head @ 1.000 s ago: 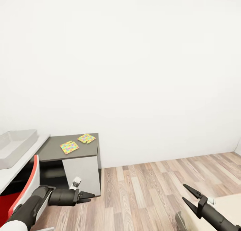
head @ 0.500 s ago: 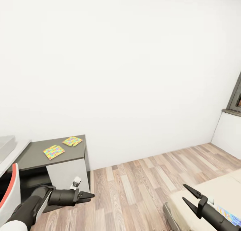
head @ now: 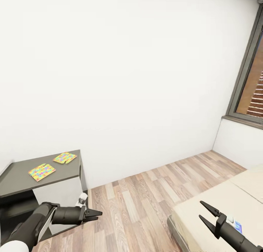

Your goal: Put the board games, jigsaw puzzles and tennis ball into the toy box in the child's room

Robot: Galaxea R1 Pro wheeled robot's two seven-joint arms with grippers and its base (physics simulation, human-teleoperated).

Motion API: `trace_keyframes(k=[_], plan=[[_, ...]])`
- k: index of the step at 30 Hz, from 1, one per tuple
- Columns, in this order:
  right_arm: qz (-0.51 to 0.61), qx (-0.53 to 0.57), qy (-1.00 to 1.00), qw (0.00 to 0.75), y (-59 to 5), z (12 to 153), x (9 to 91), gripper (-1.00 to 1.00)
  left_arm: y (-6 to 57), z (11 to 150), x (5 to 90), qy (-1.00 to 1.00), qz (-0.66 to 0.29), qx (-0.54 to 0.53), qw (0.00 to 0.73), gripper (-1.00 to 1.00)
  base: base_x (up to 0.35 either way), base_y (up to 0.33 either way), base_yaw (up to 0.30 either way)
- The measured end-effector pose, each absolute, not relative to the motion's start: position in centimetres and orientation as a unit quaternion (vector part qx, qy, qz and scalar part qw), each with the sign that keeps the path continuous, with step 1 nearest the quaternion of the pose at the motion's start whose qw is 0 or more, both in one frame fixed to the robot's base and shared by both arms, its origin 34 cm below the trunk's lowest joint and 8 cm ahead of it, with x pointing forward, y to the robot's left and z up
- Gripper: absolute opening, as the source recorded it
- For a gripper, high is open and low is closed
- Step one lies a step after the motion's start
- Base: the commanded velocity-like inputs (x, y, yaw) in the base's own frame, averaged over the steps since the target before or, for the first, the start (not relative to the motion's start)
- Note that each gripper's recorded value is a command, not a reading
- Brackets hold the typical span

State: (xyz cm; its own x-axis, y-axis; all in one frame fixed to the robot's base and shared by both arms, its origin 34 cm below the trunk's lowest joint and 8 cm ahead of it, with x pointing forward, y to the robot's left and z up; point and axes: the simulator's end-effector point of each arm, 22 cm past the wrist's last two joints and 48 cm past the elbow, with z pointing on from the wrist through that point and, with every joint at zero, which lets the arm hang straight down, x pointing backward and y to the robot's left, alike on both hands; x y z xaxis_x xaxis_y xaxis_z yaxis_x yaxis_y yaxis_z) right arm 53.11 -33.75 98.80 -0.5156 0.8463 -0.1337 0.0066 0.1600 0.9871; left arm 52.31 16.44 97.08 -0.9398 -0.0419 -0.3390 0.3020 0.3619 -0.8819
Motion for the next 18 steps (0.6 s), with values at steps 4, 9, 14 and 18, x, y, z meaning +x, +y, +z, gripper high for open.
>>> trace_keyframes(k=[4,9,14,18], plan=[[0.562,0.321,0.664,0.374,-33.76,98.81,53.13,1.00,16.41,97.01,52.26,0.811,-0.558,0.081,0.152,1.00,0.000,0.000,-0.033],[0.562,0.321,0.664,0.374,-33.78,98.78,53.14,1.00,16.40,96.91,52.23,0.812,-0.558,0.080,0.151,1.00,0.000,0.000,-0.051],[0.561,0.325,0.663,0.375,-34.07,98.63,53.10,1.00,16.39,96.71,52.21,0.813,-0.558,0.079,0.149,1.00,0.000,0.000,-0.125],[0.559,0.329,0.662,0.374,-34.37,98.45,53.05,1.00,16.40,96.50,52.19,0.813,-0.558,0.078,0.147,1.00,0.000,0.000,-0.148]])
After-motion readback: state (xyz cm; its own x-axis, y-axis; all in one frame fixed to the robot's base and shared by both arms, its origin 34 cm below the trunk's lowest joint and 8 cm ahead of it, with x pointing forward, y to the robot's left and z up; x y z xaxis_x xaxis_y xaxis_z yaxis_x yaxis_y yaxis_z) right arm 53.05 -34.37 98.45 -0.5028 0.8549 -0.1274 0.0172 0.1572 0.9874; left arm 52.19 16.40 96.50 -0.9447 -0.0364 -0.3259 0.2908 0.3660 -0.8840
